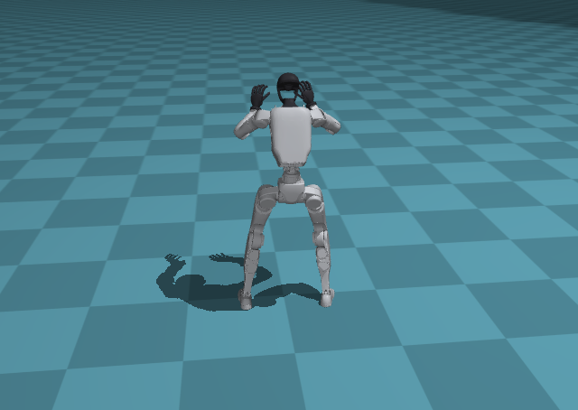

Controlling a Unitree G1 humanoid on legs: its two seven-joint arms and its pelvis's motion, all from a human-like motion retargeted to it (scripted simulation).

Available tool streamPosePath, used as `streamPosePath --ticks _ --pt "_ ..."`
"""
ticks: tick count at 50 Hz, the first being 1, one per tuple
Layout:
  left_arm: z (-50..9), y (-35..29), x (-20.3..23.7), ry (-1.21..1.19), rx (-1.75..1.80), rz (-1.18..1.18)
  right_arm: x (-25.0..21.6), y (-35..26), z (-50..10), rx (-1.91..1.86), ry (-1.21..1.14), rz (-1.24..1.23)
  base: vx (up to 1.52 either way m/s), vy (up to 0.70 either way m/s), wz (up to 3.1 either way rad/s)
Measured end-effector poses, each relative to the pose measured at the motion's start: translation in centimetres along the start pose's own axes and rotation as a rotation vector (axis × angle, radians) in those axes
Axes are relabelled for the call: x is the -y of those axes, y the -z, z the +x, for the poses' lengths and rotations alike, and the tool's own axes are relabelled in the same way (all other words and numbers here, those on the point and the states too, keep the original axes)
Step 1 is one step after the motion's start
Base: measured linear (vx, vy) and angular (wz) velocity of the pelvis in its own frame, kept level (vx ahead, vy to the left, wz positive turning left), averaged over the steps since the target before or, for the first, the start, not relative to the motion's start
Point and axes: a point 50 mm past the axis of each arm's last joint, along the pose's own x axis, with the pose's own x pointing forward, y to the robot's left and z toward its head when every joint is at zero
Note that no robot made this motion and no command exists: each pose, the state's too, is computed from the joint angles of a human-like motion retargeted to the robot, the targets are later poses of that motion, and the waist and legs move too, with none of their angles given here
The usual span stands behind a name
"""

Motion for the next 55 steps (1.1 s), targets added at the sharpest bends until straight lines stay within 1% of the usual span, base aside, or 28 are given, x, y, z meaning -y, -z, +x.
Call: streamPosePath --ticks 2,5,8,12,13,16,20,22,26,30,32,35,37,39,40,43,45,49,52,55 --pt "3.4 0.2 2.2 0.038 0.016 0.024 -2.2 -0.4 3.3 0.019 0.001 -0.011 -0.09 -0.01 -0.02" --pt "6.6 0.9 4.6 0.149 0.007 0.082 -5.1 -1.2 6.8 0.046 -0.044 -0.016 -0.02 0.00 -0.02" --pt "7.6 2.8 6.3 0.283 -0.115 0.126 -7.6 -0.3 7.6 -0.026 -0.198 -0.089 -0.05 0.00 0.06" --pt "6.3 5.4 7.4 0.458 -0.270 0.199 -9.6 1.8 6.1 -0.137 -0.430 -0.132 -0.02 0.00 0.03" --pt "5.4 6.3 7.4 0.499 -0.307 0.200 -10.1 1.9 5.2 -0.176 -0.464 -0.111 0.00 0.00 0.00" --pt "2.4 8.2 7.1 0.545 -0.418 0.159 -10.4 3.1 2.5 -0.259 -0.523 -0.075 0.00 0.00 0.00" --pt "-2.7 9.3 6.0 0.542 -0.537 0.041 -9.3 4.4 -1.8 -0.296 -0.547 -0.027 0.00 0.00 0.00" --pt "-7.1 9.0 4.6 0.485 -0.616 -0.107 -8.3 5.1 -6.6 -0.339 -0.584 -0.036 0.00 0.00 0.00" --pt "-14.7 7.6 0.1 0.472 -0.688 -0.180 -4.8 5.5 -16.2 -0.405 -0.742 -0.047 0.00 0.00 0.00" --pt "-22.5 5.0 -6.7 0.500 -0.824 -0.127 1.2 4.5 -25.2 -0.522 -0.926 -0.044 0.06 0.01 -0.07" --pt "-25.8 2.9 -10.3 0.544 -0.881 -0.069 4.7 2.9 -27.6 -0.584 -0.926 0.023 0.09 0.00 -0.11" --pt "-29.1 -0.3 -15.3 0.549 -1.025 0.000 9.8 1.1 -29.3 -0.688 -0.888 0.041 0.06 0.00 0.01" --pt "-29.8 -2.2 -17.9 0.534 -1.084 0.038 12.3 -0.1 -29.0 -0.725 -0.838 0.061 0.05 0.00 0.06" --pt "-29.6 -3.7 -19.5 0.505 -1.099 0.068 13.6 -0.9 -27.8 -0.714 -0.776 0.085 0.00 0.00 0.00" --pt "-29.3 -4.2 -19.9 0.486 -1.093 0.080 14.0 -1.1 -26.9 -0.693 -0.740 0.098 0.00 0.00 0.00" --pt "-27.2 -4.8 -19.1 0.395 -0.989 0.070 13.5 -1.4 -23.3 -0.560 -0.584 0.133 0.00 0.00 0.00" --pt "-25.2 -4.6 -17.4 0.317 -0.873 0.039 12.6 -1.3 -20.3 -0.444 -0.453 0.143 0.00 0.00 0.00" --pt "-19.5 -3.3 -11.7 0.163 -0.555 -0.059 9.7 -0.9 -13.7 -0.192 -0.198 0.112 -0.03 0.01 -0.02" --pt "-13.7 -2.7 -7.2 0.057 -0.313 -0.113 7.4 -0.5 -8.5 -0.033 -0.055 0.047 -0.05 0.00 -0.04" --pt "-6.9 -2.3 -3.6 -0.024 -0.132 -0.126 5.3 0.3 -3.3 0.043 0.027 -0.053 -0.10 0.00 -0.02"
